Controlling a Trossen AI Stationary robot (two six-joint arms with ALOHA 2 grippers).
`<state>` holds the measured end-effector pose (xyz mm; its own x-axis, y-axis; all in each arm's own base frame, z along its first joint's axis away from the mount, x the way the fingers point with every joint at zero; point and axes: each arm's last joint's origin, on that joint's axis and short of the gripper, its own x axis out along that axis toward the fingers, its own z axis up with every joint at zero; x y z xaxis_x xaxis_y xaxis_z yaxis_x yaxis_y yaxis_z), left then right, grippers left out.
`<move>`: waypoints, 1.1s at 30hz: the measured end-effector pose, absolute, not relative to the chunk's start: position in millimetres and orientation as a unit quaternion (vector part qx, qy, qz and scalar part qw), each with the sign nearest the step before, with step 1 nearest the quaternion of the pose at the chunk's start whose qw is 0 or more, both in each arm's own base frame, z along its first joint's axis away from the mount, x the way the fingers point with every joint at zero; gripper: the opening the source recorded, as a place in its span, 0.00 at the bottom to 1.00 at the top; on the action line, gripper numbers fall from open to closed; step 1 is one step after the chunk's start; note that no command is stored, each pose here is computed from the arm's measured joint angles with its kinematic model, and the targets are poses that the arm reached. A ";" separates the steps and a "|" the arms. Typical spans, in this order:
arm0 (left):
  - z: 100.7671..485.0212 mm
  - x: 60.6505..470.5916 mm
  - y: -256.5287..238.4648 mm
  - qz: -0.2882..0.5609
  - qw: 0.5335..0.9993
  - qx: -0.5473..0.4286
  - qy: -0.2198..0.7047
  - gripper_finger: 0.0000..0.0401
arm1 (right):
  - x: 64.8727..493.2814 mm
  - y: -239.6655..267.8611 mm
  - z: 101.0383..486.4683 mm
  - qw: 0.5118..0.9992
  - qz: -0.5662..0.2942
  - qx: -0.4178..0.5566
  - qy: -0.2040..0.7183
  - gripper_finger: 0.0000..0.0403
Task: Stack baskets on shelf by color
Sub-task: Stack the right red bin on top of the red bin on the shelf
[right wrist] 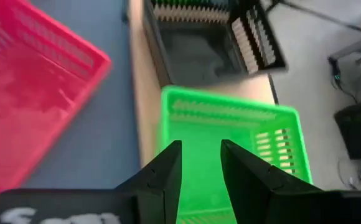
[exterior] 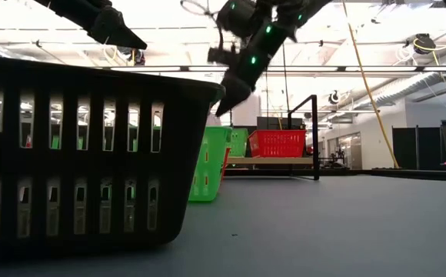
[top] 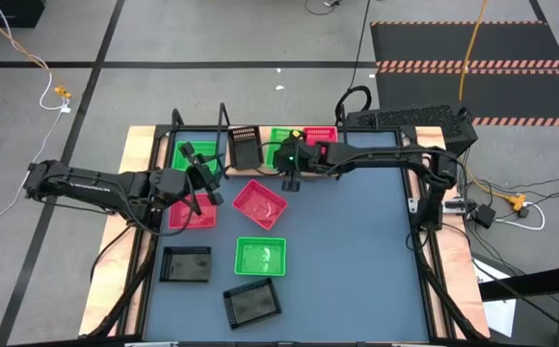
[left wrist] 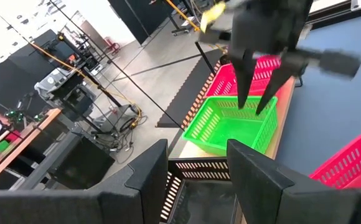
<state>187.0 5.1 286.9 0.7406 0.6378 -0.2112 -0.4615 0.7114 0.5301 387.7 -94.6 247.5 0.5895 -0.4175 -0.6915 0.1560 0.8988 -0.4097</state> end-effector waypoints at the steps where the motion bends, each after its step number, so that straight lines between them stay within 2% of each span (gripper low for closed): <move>1: 286.9 187.0 5.1 0.304 0.905 0.228 0.193 0.42 | 386.7 -89.5 253.0 0.884 -0.155 -0.151 0.413 0.26; 5: 287.0 187.1 5.2 0.304 0.904 0.229 0.193 0.42 | 384.8 -61.6 268.8 0.920 -0.038 -0.100 0.376 0.26; 8: 288.3 187.5 5.2 0.305 0.906 0.228 0.187 0.42 | 385.5 -40.6 268.1 0.924 0.030 -0.069 0.376 0.26; 14: 290.6 188.0 4.7 0.307 0.909 0.221 0.175 0.42 | 393.7 -14.7 240.8 0.897 0.064 -0.104 0.424 0.29; 19: 290.7 188.1 2.4 0.301 0.911 0.224 0.174 0.42 | 401.8 -2.6 219.6 0.873 0.103 -0.183 0.440 0.37; 24: 290.7 188.2 2.3 0.300 0.910 0.227 0.175 0.42 | 403.9 1.3 209.5 0.859 0.126 -0.211 0.450 0.44; 28: 290.7 188.1 2.3 0.299 0.908 0.234 0.177 0.42 | 405.4 0.1 200.5 0.851 0.133 -0.217 0.459 0.43; 33: 290.1 188.0 2.3 0.298 0.907 0.235 0.180 0.42 | 403.8 -6.1 186.6 0.847 0.137 -0.236 0.456 0.37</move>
<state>188.0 2.3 290.1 0.7573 0.6259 -0.1863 -0.4563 0.7113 0.5346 403.8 -6.1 186.6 0.5467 0.0172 -0.8372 -0.4468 0.8516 -0.2743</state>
